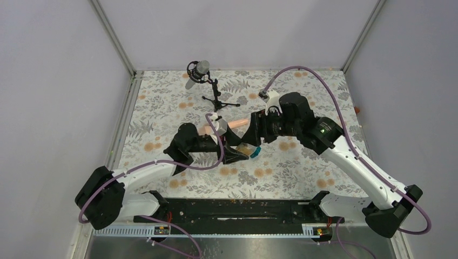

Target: Sort the pills into containers

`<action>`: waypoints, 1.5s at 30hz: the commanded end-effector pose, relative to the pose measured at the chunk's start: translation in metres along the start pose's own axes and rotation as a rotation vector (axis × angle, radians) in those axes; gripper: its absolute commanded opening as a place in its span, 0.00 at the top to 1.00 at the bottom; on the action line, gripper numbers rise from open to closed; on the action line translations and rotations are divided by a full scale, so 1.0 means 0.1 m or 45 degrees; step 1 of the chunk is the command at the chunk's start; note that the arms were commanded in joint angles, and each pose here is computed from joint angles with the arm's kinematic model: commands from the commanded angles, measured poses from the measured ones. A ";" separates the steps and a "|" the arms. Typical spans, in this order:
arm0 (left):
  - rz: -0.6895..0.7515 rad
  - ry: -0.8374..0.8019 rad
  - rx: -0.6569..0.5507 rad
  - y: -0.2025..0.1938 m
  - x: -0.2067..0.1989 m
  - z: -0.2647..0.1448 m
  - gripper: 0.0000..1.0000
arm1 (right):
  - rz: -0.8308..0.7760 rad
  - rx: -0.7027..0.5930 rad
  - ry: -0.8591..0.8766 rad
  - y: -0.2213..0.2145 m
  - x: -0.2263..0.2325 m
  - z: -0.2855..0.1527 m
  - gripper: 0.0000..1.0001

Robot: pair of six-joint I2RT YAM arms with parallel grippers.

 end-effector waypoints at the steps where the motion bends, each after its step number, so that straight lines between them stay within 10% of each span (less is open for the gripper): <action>1: 0.179 0.021 -0.076 0.23 -0.06 0.01 1.00 | -0.085 -0.089 0.113 0.20 0.14 -0.04 0.23; 6: 0.173 0.071 -0.040 0.18 -0.01 -0.02 1.00 | -0.293 -0.054 0.163 0.11 0.16 -0.22 0.13; 32: 0.197 0.048 -0.033 0.22 -0.03 -0.02 1.00 | -0.291 0.090 -0.014 0.00 -0.06 -0.17 0.57; 45: 0.273 0.053 -0.166 0.34 -0.10 -0.06 1.00 | -0.155 0.117 0.267 -0.12 0.16 -0.11 0.78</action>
Point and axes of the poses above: each gripper's point midway between its finger pads, its own z axis out along the fingers, its own x axis along the line the jaws close on, y = z × x, the point moved 5 cm from there along -z, back along the fingers, and after that the axes turned 1 degree about z, right-handed, at the moved point
